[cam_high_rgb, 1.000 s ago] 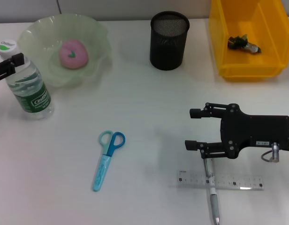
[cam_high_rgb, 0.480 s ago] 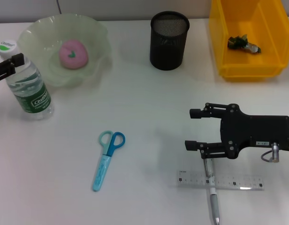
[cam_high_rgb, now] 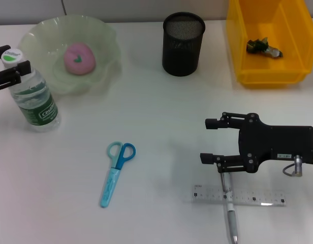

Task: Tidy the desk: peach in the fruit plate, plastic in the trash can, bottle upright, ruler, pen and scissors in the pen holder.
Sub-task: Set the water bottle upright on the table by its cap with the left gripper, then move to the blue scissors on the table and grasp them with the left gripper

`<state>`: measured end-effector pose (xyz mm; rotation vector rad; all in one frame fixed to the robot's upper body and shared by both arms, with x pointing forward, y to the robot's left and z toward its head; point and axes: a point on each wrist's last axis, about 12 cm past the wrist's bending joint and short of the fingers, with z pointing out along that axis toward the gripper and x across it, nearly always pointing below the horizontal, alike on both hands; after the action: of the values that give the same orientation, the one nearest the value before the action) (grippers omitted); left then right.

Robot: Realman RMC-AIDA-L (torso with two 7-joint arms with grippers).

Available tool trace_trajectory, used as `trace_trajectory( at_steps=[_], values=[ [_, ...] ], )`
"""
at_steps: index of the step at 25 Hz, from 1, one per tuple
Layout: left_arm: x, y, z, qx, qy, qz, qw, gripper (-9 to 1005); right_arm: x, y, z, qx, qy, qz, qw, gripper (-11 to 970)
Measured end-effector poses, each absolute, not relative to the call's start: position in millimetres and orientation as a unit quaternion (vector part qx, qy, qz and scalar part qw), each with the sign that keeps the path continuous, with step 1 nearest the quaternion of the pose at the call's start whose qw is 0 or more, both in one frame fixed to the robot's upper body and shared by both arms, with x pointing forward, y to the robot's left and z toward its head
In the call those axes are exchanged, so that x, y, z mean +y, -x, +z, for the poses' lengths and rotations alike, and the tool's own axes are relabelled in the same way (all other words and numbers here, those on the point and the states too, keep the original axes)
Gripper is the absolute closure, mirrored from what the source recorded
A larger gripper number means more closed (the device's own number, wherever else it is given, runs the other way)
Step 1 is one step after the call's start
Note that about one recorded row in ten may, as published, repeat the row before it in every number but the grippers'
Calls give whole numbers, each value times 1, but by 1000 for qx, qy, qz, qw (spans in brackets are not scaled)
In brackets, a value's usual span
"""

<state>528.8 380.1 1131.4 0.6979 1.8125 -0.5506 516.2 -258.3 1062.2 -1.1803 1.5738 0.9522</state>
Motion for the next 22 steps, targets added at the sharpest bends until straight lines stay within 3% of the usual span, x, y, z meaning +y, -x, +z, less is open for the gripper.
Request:
trace_trajectory(
  at_steps=[8,13,22],
  values=[
    [380,-526,1133,754,-298,-237,535,272,-259,-516,1062,640,478,387,459,168],
    [379,-525,1135,748,-297,-243,541,194,-259,-516,1062,641,477,388,459,169],
    [381,-525,1140,735,-280,-253,563,194,-259,-516,1062,642,476,387,460,169]
  ],
)
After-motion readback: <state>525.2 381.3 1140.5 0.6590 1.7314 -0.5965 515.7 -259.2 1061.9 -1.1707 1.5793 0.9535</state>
